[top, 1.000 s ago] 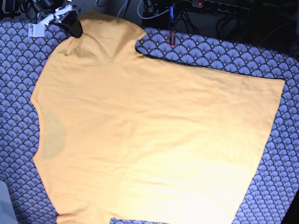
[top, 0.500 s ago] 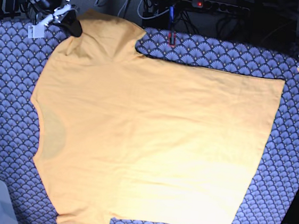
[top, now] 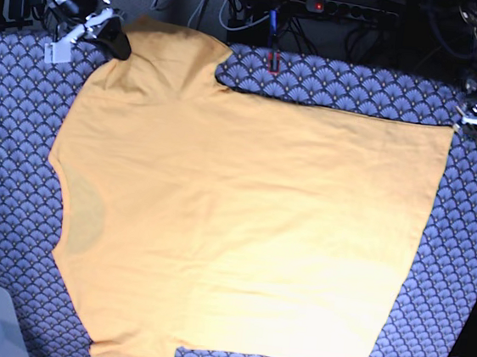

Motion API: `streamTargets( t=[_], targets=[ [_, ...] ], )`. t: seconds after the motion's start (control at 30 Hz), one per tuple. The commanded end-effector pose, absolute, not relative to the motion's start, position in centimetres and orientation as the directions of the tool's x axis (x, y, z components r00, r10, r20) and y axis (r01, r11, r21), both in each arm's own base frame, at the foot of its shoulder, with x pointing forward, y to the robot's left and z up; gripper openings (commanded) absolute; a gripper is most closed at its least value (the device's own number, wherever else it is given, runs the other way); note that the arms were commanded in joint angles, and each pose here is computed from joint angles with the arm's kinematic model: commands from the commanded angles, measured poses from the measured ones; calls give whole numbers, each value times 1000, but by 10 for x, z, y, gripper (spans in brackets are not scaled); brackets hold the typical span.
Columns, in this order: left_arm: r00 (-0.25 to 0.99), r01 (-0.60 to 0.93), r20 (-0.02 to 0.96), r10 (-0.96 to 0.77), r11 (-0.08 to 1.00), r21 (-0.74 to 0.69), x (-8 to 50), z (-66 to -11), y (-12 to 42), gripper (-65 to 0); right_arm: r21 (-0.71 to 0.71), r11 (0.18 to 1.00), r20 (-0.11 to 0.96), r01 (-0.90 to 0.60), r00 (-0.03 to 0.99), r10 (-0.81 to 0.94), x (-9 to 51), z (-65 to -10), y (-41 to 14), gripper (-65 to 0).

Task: Fold the T-shirt properly
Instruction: 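Move the left gripper to the opposite shirt corner and grasp it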

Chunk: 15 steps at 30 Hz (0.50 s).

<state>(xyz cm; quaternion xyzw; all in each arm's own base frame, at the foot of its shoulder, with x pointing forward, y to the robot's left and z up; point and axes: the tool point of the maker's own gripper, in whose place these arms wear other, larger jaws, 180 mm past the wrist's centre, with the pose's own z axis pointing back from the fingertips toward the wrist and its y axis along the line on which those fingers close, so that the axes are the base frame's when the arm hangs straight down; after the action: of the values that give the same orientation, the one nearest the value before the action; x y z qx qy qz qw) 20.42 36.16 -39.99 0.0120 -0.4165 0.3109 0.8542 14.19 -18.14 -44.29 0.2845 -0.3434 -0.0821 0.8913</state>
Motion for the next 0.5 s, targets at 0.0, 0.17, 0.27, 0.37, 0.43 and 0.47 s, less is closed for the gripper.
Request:
streamTargets(
  t=[0.0, 0.17, 0.27, 0.37, 0.43, 0.47],
  targets=[
    [449, -518, 746, 491, 824, -231, 214, -392, 363, -378, 507, 861, 487, -28, 833, -260, 119, -464, -185, -650],
    [482, -492, 725, 493, 837, -241, 225, -406, 348, -378, 507, 861, 487, -29, 834, -259, 118, -464, -185, -650],
    [467, -492, 728, 502, 831, -258, 231, -405, 343, -378, 507, 861, 486, -29, 835, -258, 118, -464, -185, -650],
    [476, -498, 720, 506, 829, -254, 231, -410, 341, -378, 507, 861, 486, -29, 835, -258, 118, -464, -185, -650],
    [489, -507, 706, 513, 825, -248, 230, -419, 341, -378, 507, 861, 486, -29, 835, -258, 118, -464, -185, -650],
    [491, -513, 696, 523, 820, -255, 232, -424, 341, -378, 507, 861, 486, -29, 835, -258, 118, -464, -185, -650]
  ],
)
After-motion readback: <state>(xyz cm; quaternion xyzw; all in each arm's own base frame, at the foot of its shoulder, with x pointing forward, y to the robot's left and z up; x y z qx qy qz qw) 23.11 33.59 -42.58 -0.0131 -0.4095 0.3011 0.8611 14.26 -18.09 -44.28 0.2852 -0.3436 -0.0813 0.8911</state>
